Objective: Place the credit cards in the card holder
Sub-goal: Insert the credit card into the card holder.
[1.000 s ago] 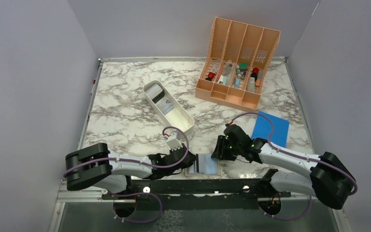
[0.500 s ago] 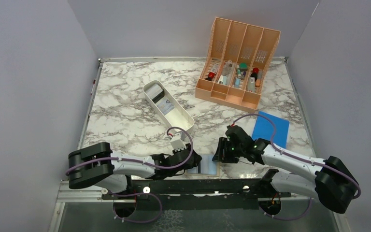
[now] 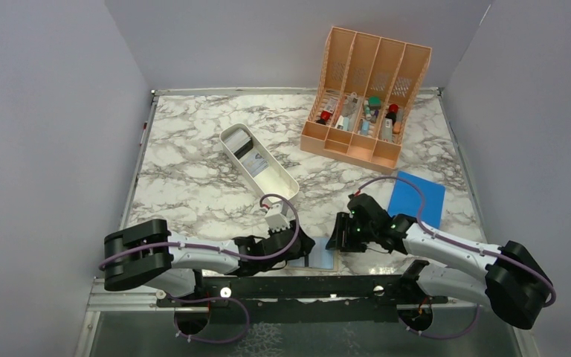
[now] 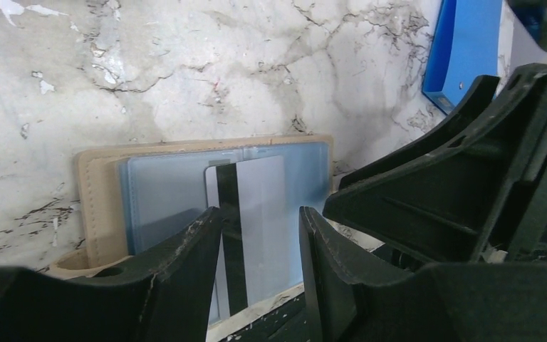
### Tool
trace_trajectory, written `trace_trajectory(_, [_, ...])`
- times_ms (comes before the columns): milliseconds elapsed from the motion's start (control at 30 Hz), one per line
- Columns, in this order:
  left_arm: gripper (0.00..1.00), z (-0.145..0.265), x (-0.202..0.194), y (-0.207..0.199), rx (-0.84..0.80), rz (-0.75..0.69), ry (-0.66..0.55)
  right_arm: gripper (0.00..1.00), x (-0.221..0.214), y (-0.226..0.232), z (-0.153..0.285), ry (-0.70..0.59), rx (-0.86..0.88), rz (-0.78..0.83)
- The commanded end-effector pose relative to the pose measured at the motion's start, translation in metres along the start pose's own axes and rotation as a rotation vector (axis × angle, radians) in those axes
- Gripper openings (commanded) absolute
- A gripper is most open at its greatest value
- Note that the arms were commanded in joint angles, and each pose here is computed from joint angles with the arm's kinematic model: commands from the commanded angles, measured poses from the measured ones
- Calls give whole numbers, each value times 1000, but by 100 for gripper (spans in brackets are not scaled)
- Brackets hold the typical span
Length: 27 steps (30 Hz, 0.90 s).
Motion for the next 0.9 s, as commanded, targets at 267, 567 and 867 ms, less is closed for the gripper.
trace_trajectory(267, [48, -6, -10, -13, -9, -23, 36, 50, -9, -1, -8, 28, 24, -17])
trace_trajectory(567, [54, 2, -4, -12, 23, -72, 31, 49, -7, -2, -6, 23, 15, -7])
trace_trajectory(867, [60, -1, -15, -6, 36, -70, 89, 49, -3, 0, -5, 16, 8, 1])
Point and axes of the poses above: each gripper's point midway between its finger pads, its own z axis back along the fingers, its own y axis along the line the jaws close on, x = y × z, the point moved 3 cm from there along z, back along the fingers, and after that the axes turned 11 degrees about z, right-handed, at the moved point
